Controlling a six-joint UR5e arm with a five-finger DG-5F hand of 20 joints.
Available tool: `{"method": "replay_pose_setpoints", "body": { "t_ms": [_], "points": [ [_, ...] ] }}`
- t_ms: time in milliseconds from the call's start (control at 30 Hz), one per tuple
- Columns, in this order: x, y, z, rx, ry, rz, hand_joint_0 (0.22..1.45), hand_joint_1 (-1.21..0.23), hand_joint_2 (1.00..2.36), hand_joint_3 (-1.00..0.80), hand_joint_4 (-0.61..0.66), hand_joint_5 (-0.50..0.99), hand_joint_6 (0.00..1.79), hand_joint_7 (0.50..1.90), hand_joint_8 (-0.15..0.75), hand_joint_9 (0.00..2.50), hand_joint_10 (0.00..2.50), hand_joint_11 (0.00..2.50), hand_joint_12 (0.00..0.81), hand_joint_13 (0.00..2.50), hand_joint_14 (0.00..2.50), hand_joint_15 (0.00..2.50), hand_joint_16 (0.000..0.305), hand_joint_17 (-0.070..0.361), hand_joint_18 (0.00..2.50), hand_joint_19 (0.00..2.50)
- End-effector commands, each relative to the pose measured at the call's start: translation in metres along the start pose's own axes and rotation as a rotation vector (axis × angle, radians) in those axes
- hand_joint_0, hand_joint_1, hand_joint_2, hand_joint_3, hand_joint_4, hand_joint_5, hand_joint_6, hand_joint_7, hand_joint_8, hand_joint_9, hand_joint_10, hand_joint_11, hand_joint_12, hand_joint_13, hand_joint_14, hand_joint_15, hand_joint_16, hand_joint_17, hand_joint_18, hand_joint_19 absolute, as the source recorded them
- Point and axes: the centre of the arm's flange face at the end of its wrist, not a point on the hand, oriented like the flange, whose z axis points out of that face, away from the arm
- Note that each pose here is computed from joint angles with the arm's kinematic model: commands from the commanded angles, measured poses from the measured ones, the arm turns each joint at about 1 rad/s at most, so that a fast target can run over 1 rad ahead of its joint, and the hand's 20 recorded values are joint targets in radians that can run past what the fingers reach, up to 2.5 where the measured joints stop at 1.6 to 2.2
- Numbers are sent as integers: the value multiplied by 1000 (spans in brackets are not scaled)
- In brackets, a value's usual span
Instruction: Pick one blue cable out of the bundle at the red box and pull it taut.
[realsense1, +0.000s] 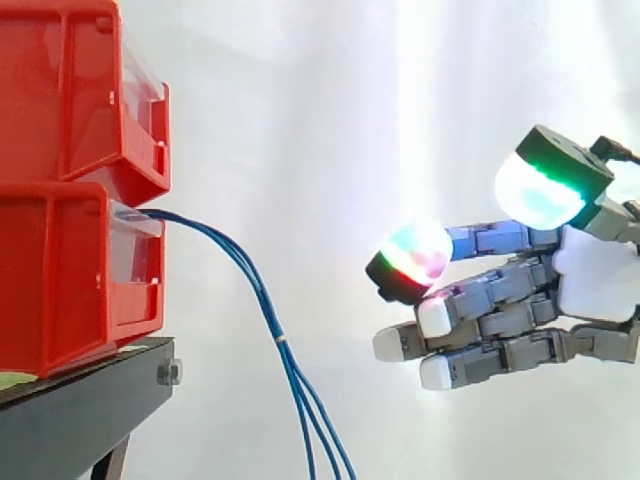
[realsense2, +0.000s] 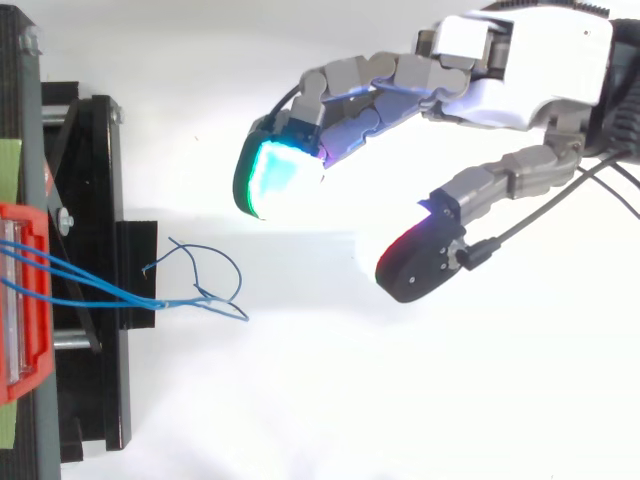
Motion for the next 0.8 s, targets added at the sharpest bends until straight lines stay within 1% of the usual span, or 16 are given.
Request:
{"method": "replay_pose_setpoints", "body": {
  "t_ms": [0, 33, 67, 100, 167, 200, 333, 367, 467, 500, 533, 567, 633, 667, 733, 767],
  "points": [
    [5, -17, 5, -11, 5, -12, 558, -684, 1000, -495, 333, -133, 502, 1136, 358, 611, 11, 484, 398, 383, 3, 109, 54, 122, 409, 237],
    [5, -21, 8, -17, 4, -8, 555, -682, 1000, -493, 340, -135, 503, 1130, 360, 612, 10, 471, 399, 383, 3, 109, 54, 122, 406, 233],
    [6, -22, 14, -30, 5, -7, 554, -675, 1000, -496, 338, -135, 503, 1122, 359, 614, 10, 480, 398, 384, 3, 113, 53, 119, 394, 230],
    [9, -28, 17, -27, 16, -6, 552, -671, 1000, -495, 342, -135, 503, 1121, 360, 615, 10, 477, 399, 384, 3, 113, 53, 119, 392, 223],
    [10, -28, 20, -30, 19, -4, 552, -671, 1000, -495, 353, -137, 503, 1105, 359, 616, 10, 468, 399, 385, 3, 116, 53, 118, 374, 224],
    [13, -34, 23, -24, 27, -3, 552, -669, 1000, -496, 354, -138, 503, 1103, 360, 616, 10, 468, 400, 386, 4, 117, 52, 118, 370, 217],
    [18, -43, 43, -41, 53, 36, 552, -667, 1000, -493, 356, -138, 503, 1087, 363, 621, 10, 469, 400, 387, 3, 113, 52, 117, 359, 209],
    [18, -43, 43, -41, 53, 36, 553, -665, 1000, -497, 356, -139, 503, 1085, 363, 621, 12, 476, 399, 387, 3, 114, 52, 117, 357, 209],
    [20, -50, 48, -41, 53, 39, 552, -665, 1000, -494, 358, -139, 503, 1080, 363, 620, 12, 472, 399, 387, 3, 110, 52, 117, 355, 209],
    [23, -52, 50, -44, 56, 40, 552, -665, 1000, -493, 360, -139, 503, 1080, 362, 620, 10, 468, 399, 386, 3, 114, 52, 117, 355, 209],
    [23, -52, 52, -45, 53, 38, 552, -665, 1001, -495, 360, -139, 503, 1080, 362, 620, 10, 468, 399, 386, 3, 107, 52, 117, 354, 209],
    [23, -55, 52, -42, 53, 37, 552, -665, 1000, -493, 361, -139, 503, 1075, 361, 620, 10, 468, 400, 385, 4, 112, 52, 117, 354, 209],
    [28, -64, 58, -41, 56, 38, 552, -664, 1000, -495, 358, -140, 503, 1081, 361, 619, 12, 468, 399, 386, 3, 110, 52, 117, 352, 210],
    [28, -64, 58, -41, 56, 38, 552, -664, 1000, -494, 360, -140, 503, 1079, 362, 621, 10, 469, 399, 386, 4, 113, 52, 117, 352, 212],
    [31, -73, 69, -43, 59, 43, 553, -664, 1000, -496, 363, -140, 503, 1079, 362, 620, 12, 468, 399, 386, 3, 109, 52, 117, 350, 210],
    [32, -75, 71, -45, 59, 43, 553, -664, 1001, -496, 360, -140, 503, 1078, 360, 621, 10, 471, 399, 386, 3, 106, 52, 117, 350, 212]
  ]
}}
